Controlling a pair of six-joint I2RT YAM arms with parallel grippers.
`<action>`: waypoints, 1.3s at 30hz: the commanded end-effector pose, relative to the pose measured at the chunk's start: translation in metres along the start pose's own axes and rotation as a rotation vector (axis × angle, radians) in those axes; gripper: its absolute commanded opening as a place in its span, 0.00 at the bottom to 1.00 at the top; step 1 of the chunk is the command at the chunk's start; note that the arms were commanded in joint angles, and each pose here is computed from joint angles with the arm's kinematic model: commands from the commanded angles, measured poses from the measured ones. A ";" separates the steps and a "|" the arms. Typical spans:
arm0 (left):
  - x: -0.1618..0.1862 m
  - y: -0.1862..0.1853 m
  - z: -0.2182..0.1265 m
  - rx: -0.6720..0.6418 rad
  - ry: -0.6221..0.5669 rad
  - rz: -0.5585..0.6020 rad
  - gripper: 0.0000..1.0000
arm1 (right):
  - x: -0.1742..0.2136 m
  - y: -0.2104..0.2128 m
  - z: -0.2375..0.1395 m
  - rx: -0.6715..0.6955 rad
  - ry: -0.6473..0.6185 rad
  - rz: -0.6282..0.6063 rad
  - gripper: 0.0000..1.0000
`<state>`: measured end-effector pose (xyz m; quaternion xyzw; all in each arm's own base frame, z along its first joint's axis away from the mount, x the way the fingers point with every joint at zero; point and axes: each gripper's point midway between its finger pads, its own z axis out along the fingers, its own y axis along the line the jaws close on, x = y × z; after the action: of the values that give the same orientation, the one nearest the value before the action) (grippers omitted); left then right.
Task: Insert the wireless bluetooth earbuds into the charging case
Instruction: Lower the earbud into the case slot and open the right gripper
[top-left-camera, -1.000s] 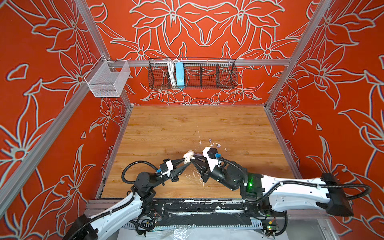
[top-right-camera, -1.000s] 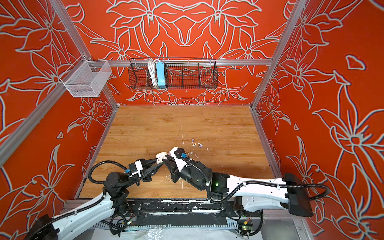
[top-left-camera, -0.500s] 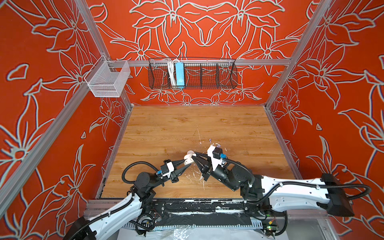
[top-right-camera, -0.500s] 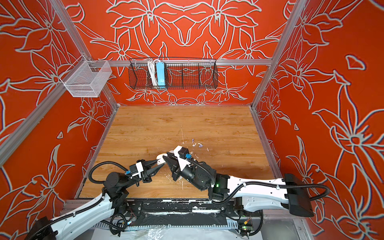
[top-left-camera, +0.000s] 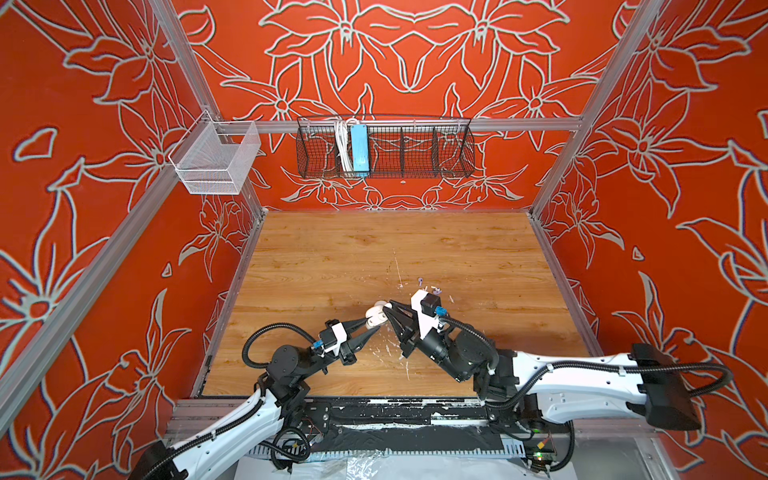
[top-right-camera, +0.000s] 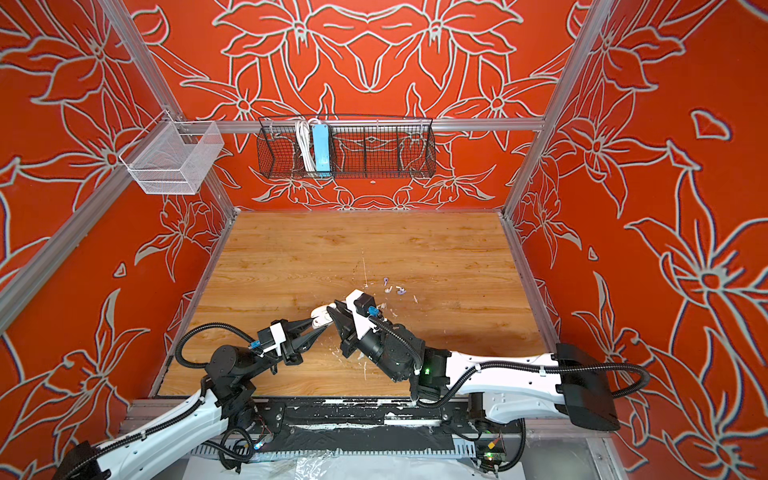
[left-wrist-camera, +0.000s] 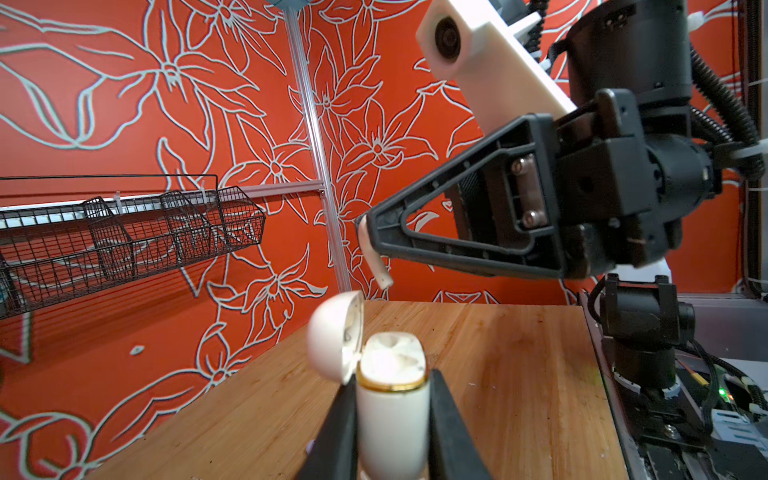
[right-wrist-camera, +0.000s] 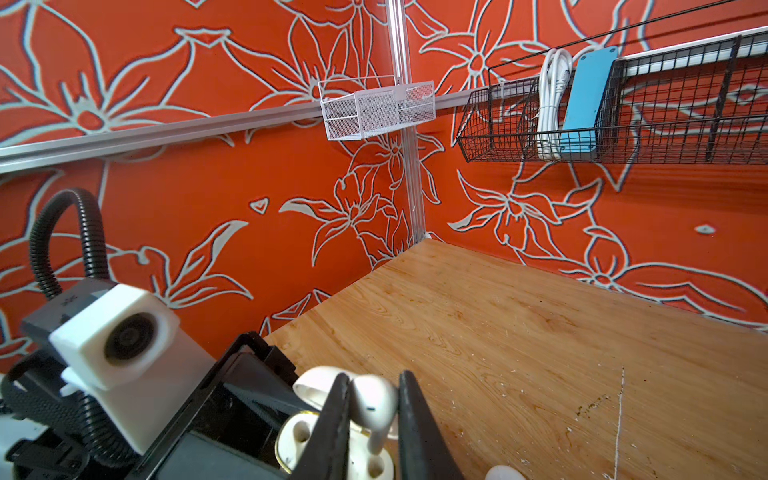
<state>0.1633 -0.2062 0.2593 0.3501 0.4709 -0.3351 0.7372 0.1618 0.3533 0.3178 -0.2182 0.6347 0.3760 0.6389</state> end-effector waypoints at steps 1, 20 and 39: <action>-0.015 0.002 0.003 -0.004 -0.038 0.021 0.00 | 0.002 0.000 0.001 0.006 -0.009 0.010 0.08; -0.019 0.001 0.001 -0.009 -0.051 0.021 0.00 | 0.026 -0.008 0.006 0.051 0.023 0.000 0.07; -0.020 0.008 -0.002 -0.054 -0.047 0.012 0.00 | 0.048 -0.005 0.012 0.075 0.040 -0.030 0.02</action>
<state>0.1701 -0.2009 0.2526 0.3334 0.4968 -0.3216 0.7339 0.1718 0.3674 0.2856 -0.2041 0.6516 0.3532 0.6395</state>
